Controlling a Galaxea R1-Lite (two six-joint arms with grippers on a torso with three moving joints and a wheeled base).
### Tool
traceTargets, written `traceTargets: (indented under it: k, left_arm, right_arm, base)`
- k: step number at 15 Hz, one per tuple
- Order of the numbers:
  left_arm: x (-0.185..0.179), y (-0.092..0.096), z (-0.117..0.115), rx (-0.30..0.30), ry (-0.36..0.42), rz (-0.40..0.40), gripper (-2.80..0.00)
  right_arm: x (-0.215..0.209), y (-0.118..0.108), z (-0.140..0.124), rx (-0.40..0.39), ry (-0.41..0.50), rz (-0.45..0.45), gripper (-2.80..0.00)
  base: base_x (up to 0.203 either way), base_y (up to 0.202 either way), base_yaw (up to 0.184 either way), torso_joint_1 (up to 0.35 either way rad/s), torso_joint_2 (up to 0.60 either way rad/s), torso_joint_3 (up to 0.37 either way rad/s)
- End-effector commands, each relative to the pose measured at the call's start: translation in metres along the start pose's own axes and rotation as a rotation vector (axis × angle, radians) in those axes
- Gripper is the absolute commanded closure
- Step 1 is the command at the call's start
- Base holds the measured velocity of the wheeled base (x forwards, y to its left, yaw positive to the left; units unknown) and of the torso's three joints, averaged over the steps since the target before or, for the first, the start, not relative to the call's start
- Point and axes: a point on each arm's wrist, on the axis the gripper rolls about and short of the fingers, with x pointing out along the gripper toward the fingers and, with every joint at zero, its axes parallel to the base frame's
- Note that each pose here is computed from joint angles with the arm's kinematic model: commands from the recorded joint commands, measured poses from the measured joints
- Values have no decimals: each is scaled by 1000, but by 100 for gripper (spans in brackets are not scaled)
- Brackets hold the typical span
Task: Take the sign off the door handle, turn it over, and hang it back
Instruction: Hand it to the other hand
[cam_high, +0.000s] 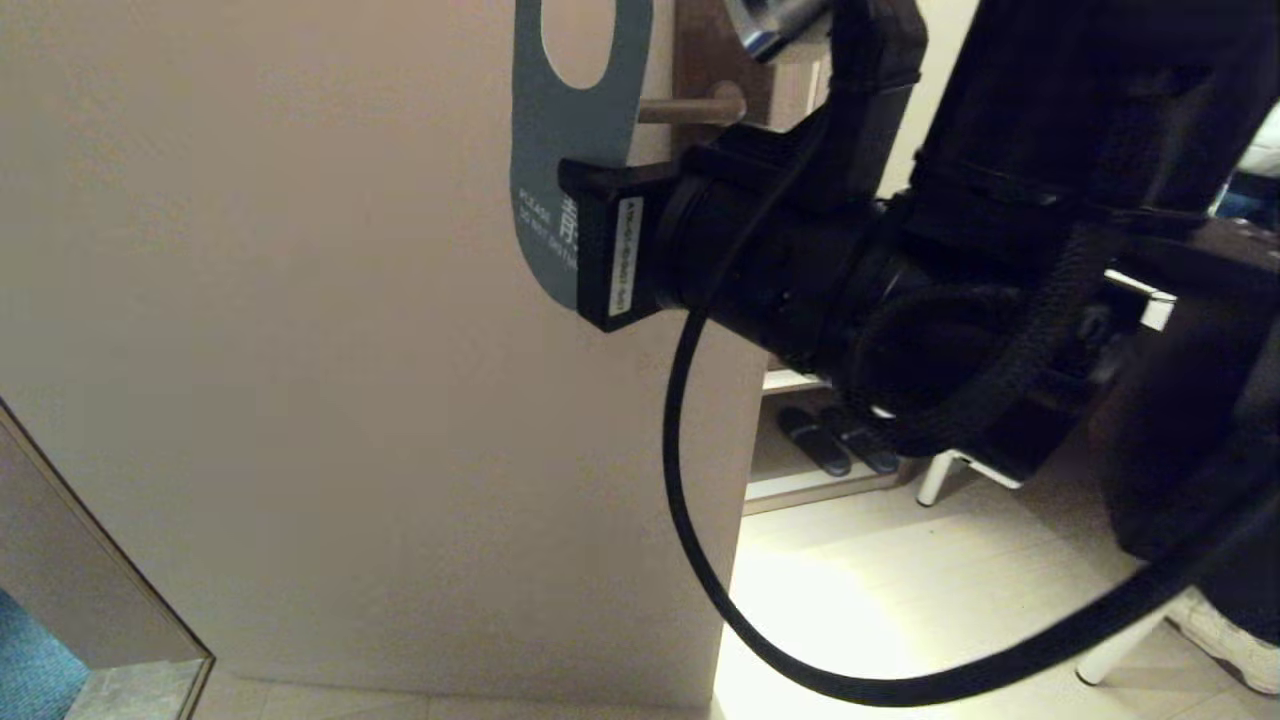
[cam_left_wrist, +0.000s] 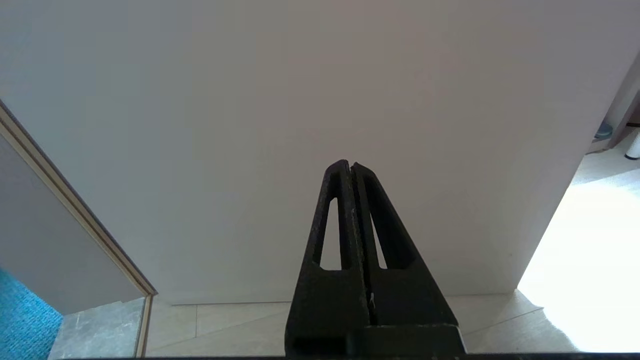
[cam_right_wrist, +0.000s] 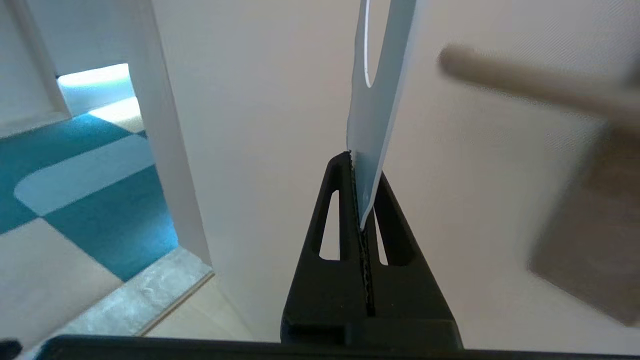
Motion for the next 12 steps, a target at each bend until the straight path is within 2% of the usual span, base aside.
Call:
traceTargets:
  k: [1, 4, 7, 9, 12]
  left_arm:
    - [0, 0, 0, 1, 0, 0, 0]
    - [0, 0, 0, 1, 0, 0, 0]
    - [0, 0, 0, 1, 0, 0, 0]
    - [0, 0, 0, 1, 0, 0, 0]
    - [0, 0, 0, 1, 0, 0, 0]
  right_arm:
    - [-27, -6, 22, -11, -39, 3, 0]
    - [-55, -19, 38, -33, 22, 25, 0]
    - [-75, -53, 43, -100, 121, -52, 0]
    - [-84, -65, 49, -124, 127, -93, 0]
    - [-93, -65, 51, -127, 119, -58, 0]
  base:
    - [0, 0, 0, 0, 0, 0]
    - [0, 0, 0, 0, 0, 0]
    - [0, 0, 0, 0, 0, 0]
    - [0, 0, 0, 0, 0, 0]
    - [0, 0, 0, 0, 0, 0]
